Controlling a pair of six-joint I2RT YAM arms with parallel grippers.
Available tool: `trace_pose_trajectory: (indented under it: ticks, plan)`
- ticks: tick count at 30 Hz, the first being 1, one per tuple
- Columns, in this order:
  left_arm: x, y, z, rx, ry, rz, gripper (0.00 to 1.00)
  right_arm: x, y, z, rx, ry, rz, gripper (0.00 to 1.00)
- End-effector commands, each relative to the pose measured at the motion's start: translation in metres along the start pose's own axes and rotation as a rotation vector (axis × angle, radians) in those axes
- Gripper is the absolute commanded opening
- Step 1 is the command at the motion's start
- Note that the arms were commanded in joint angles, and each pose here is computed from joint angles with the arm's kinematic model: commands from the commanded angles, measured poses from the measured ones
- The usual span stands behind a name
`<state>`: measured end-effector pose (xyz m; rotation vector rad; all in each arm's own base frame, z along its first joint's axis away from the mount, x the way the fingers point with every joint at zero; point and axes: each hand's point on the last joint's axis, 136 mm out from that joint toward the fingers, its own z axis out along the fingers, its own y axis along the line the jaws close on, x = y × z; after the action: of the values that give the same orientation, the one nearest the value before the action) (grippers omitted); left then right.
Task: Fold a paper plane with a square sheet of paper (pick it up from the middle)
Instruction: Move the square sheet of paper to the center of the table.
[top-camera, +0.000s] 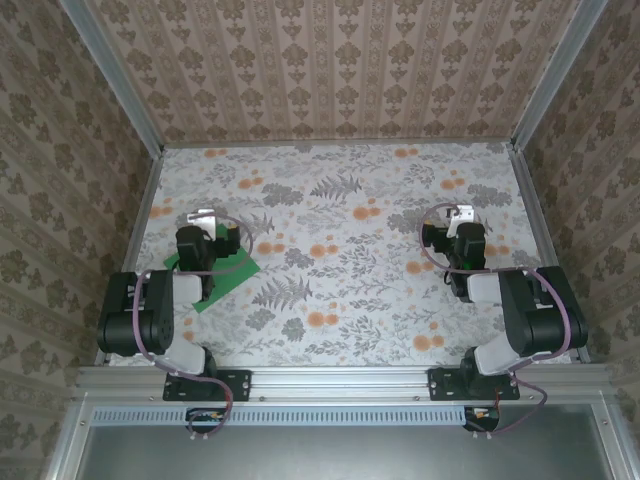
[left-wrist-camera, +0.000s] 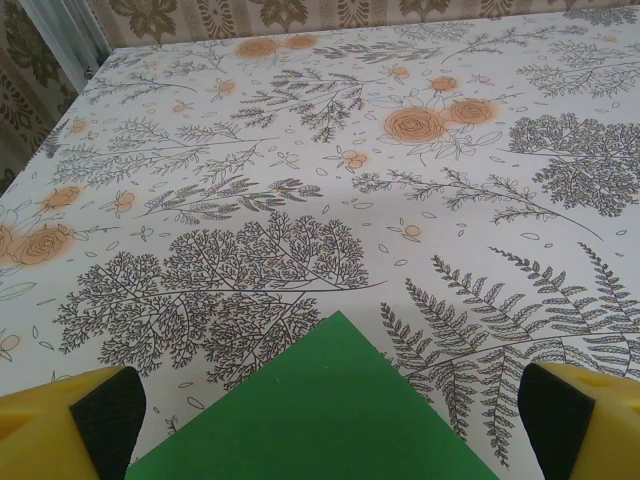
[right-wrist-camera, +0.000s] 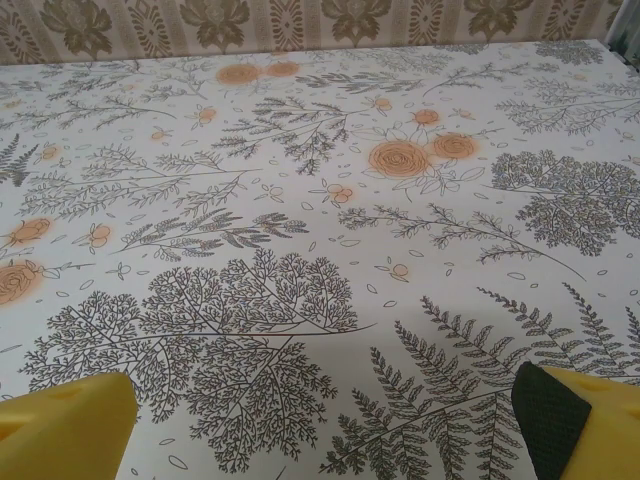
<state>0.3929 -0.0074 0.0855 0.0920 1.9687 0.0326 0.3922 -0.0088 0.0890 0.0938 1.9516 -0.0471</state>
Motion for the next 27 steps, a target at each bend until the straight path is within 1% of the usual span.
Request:
trace_pose_trajectory:
  ticks: [1,22,25,27]
  plan:
    - [-0.009,0.001,0.003,-0.001,-0.024,0.021,1.0,-0.012,0.003,0.004,-0.019,-0.036,-0.006,1.0]
    - [-0.01,0.002,0.002,-0.001,-0.03,0.019,1.0,-0.012,0.003,0.004,-0.021,-0.034,-0.006,1.0]
    - [-0.012,0.006,0.0,-0.023,-0.041,0.01,1.0,-0.014,0.001,0.002,-0.01,-0.043,-0.003,1.0]
    - [-0.017,0.009,-0.005,-0.043,-0.053,-0.001,1.0,-0.021,-0.003,-0.004,0.012,-0.062,0.007,1.0]
